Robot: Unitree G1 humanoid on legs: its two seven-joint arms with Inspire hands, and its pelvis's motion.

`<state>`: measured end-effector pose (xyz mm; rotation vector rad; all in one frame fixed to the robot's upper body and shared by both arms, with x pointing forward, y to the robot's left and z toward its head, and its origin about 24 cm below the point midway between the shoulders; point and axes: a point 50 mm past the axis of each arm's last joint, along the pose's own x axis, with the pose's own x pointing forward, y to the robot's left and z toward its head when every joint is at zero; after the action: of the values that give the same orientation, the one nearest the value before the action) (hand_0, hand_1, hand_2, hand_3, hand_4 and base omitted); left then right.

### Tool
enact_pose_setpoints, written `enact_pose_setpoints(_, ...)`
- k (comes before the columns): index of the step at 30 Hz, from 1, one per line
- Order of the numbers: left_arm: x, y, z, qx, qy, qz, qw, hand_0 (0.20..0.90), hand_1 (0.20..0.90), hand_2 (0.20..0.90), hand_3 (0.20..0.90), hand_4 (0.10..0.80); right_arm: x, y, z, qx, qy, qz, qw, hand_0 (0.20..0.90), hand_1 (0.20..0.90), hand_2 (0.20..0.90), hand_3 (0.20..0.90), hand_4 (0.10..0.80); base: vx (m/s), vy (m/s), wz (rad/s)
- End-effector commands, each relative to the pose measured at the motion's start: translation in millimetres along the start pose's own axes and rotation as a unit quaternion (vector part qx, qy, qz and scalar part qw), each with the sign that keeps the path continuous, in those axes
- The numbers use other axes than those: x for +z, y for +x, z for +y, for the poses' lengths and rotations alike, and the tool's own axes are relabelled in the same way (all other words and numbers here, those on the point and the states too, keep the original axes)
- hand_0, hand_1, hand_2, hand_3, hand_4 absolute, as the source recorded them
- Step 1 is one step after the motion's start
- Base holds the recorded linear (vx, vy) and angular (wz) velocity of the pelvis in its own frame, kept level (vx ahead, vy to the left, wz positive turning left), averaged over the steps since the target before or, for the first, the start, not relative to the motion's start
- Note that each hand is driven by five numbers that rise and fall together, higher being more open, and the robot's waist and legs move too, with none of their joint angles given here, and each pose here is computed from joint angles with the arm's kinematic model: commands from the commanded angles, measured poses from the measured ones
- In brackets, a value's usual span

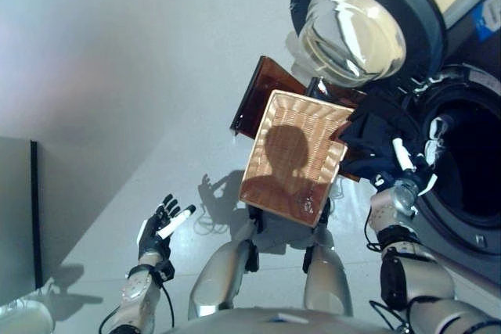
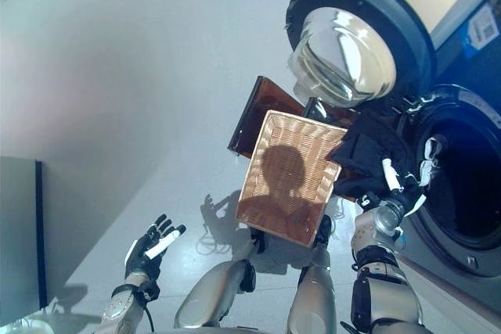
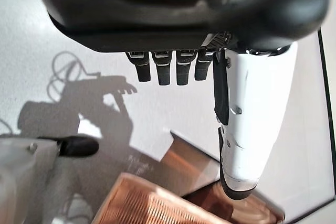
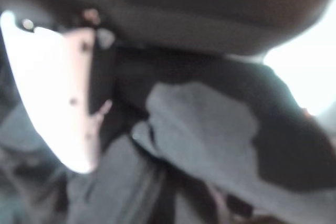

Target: Pick up the clothes and place them into the washing machine

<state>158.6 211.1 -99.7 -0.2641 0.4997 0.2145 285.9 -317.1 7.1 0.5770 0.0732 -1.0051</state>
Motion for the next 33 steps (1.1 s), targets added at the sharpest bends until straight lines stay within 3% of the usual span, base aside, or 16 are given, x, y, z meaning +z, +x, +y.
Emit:
enact_pose_setpoints(1,-12.1,-11.6,11.9,0.025,-0.011,0.005,1.0,0.9,0.9,0.9,0.9,0.8,59.8,12.2,9.9,0.022,0.078,-0.118,0.99,0.2,0.2,0.2,0.2,0.3,0.022,-0.029,-0.07)
enact_pose_setpoints(7,-25.6,-15.5,6.0,0.02,-0.025,0.033,0.999,0.9,0.9,0.9,0.9,0.8,53.3,14.9,-5.1,-0.012,0.221,-0.094,0.971,0.2,0.2,0.2,0.2,0.3,0.028,-0.033,-0.04)
enact_pose_setpoints(14,-34.3,-19.5,2.3,0.01,-0.028,0.051,0.998,0.9,0.9,0.9,0.9,0.8,64.0,23.3,-14.5,-0.047,0.273,-0.095,0.956,0.2,0.2,0.2,0.2,0.3,0.021,-0.027,-0.01)
enact_pose_setpoints(33,-33.2,-22.1,-4.6,-0.016,-0.015,0.05,0.999,0.9,0.9,0.9,0.9,0.8,127.1,39.8,-4.6,-0.066,0.302,-0.132,0.942,0.2,0.2,0.2,0.2,0.3,0.007,-0.042,0.03)
